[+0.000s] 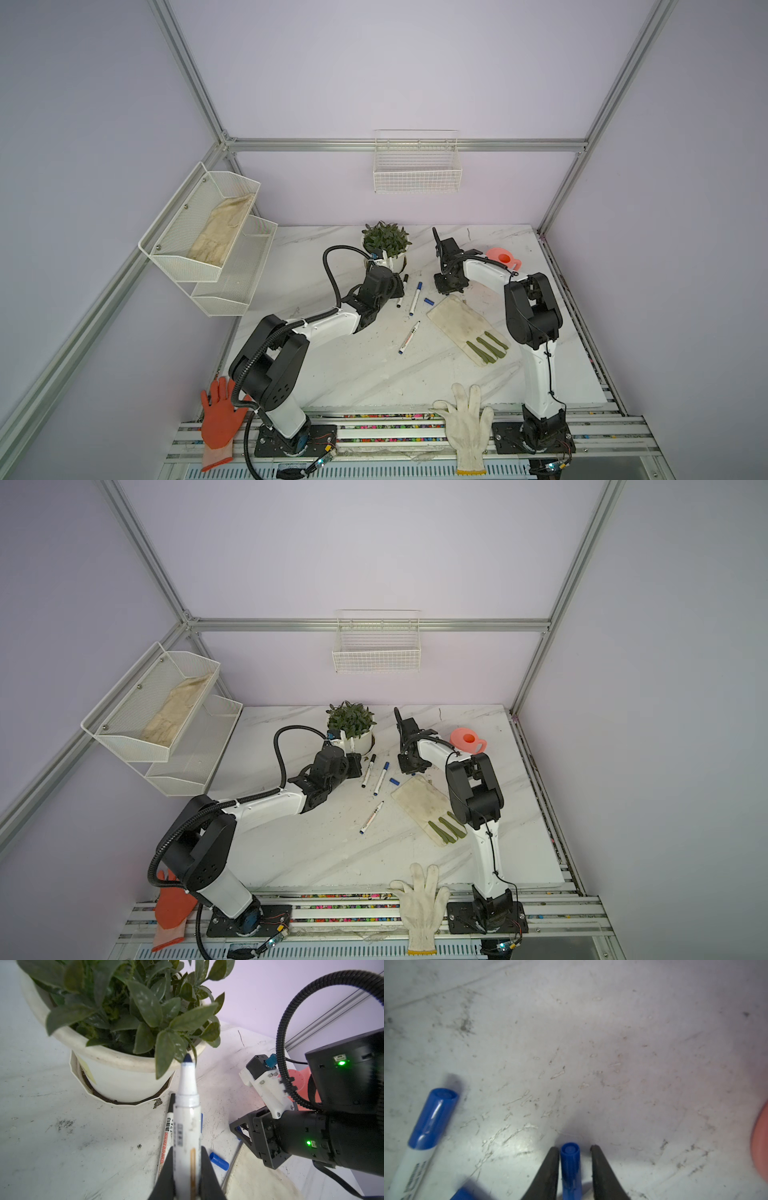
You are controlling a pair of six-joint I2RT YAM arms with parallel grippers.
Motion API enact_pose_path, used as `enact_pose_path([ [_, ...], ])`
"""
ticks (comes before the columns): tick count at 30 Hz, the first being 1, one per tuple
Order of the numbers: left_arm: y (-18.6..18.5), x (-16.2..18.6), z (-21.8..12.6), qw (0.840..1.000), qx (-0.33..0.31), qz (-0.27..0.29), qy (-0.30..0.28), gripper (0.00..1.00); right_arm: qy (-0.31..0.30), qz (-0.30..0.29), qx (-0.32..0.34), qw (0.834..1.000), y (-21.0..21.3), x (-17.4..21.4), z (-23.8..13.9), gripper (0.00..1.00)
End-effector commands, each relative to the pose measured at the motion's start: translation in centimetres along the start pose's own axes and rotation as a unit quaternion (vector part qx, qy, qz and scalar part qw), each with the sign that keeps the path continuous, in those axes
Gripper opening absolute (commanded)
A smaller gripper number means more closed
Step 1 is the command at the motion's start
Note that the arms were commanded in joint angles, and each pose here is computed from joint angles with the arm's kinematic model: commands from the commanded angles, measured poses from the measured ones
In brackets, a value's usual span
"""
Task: Insert the pens into the pen caps
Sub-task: 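Lift the blue cap and bring it over the marker tip held by the left gripper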
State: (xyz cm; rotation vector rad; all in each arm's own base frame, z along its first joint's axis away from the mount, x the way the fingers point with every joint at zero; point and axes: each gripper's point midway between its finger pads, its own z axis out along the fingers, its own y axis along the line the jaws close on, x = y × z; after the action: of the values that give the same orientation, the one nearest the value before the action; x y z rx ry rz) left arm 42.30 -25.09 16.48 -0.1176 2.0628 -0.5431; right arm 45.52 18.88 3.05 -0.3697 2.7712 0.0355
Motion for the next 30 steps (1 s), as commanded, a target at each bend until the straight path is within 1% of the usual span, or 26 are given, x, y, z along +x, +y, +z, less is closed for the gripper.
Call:
enact_pose_path([
  [1, -0.4, -0.7, -0.5, 1.000, 0.017, 0.005, -0.010, 0.00, 0.042, -0.001, -0.026, 0.999, 1.0, 2.9, 0.4, 0.18],
  [2, -0.5, -0.6, -0.5, 1.000, 0.021, 0.008, -0.008, 0.00, 0.040, 0.005, -0.037, 0.998, 1.4, 2.9, 0.2, 0.13],
  [5, -1.0, -0.6, -0.6, 0.999, 0.032, 0.024, -0.005, 0.00, 0.013, 0.024, -0.060, 0.998, 2.0, 1.6, -0.9, 0.04],
  [7, -1.7, -0.5, -0.7, 0.998, 0.048, 0.036, 0.002, 0.00, -0.026, 0.044, -0.084, 0.995, 2.2, -0.3, -2.9, 0.01],
  [9, -2.5, -0.2, -0.8, 0.996, 0.069, 0.049, 0.011, 0.00, -0.089, 0.061, -0.117, 0.987, 2.6, -2.7, -6.3, 0.00],
  [10, -3.0, -0.1, -1.0, 0.995, 0.081, 0.057, 0.016, 0.00, -0.128, 0.068, -0.137, 0.980, 2.9, -3.9, -8.5, 0.00],
  [12, -4.0, 0.5, -1.0, 0.992, 0.099, 0.075, 0.025, 0.00, -0.203, 0.082, -0.179, 0.959, 3.5, -5.7, -12.9, 0.00],
  [14, -4.7, 1.1, -1.1, 0.991, 0.100, 0.089, 0.031, 0.00, -0.261, 0.107, -0.221, 0.934, 4.0, -6.4, -16.6, 0.00],
  [17, -5.8, 2.0, -1.2, 0.989, 0.101, 0.103, 0.032, 0.00, -0.321, 0.145, -0.266, 0.897, 4.3, -6.3, -20.1, 0.00],
  [18, -6.2, 2.2, -1.3, 0.988, 0.101, 0.109, 0.031, 0.00, -0.332, 0.154, -0.272, 0.890, 4.3, -6.2, -20.7, 0.00],
  [19, -6.6, 2.4, -1.3, 0.988, 0.101, 0.116, 0.030, 0.00, -0.338, 0.160, -0.275, 0.886, 4.2, -6.0, -21.0, 0.00],
  [21, -7.5, 2.8, -1.3, 0.985, 0.108, 0.127, 0.031, 0.00, -0.331, 0.154, -0.295, 0.883, 4.9, -5.7, -21.2, 0.00],
  [22, -7.8, 2.9, -1.4, 0.985, 0.110, 0.128, 0.030, 0.00, -0.329, 0.143, -0.312, 0.880, 5.5, -5.6, -21.5, 0.00],
  [24, -8.8, 3.0, -1.6, 0.983, 0.127, 0.131, 0.028, 0.00, -0.334, 0.100, -0.369, 0.862, 7.5, -5.2, -23.0, 0.00],
  [25, -9.1, 3.0, -1.6, 0.982, 0.132, 0.131, 0.025, 0.00, -0.330, 0.083, -0.380, 0.860, 8.1, -5.0, -23.2, 0.00],
  [26, -9.3, 3.1, -1.7, 0.982, 0.136, 0.132, 0.023, 0.00, -0.321, 0.072, -0.380, 0.864, 8.4, -4.9, -23.0, 0.00],
  [28, -9.7, 3.0, -1.9, 0.981, 0.144, 0.132, 0.020, 0.00, -0.306, 0.060, -0.372, 0.874, 8.5, -4.6, -22.3, 0.00],
  [30, -10.1, 2.8, -2.1, 0.979, 0.152, 0.135, 0.016, 0.00, -0.302, 0.058, -0.370, 0.876, 8.5, -4.5, -22.0, 0.00],
])
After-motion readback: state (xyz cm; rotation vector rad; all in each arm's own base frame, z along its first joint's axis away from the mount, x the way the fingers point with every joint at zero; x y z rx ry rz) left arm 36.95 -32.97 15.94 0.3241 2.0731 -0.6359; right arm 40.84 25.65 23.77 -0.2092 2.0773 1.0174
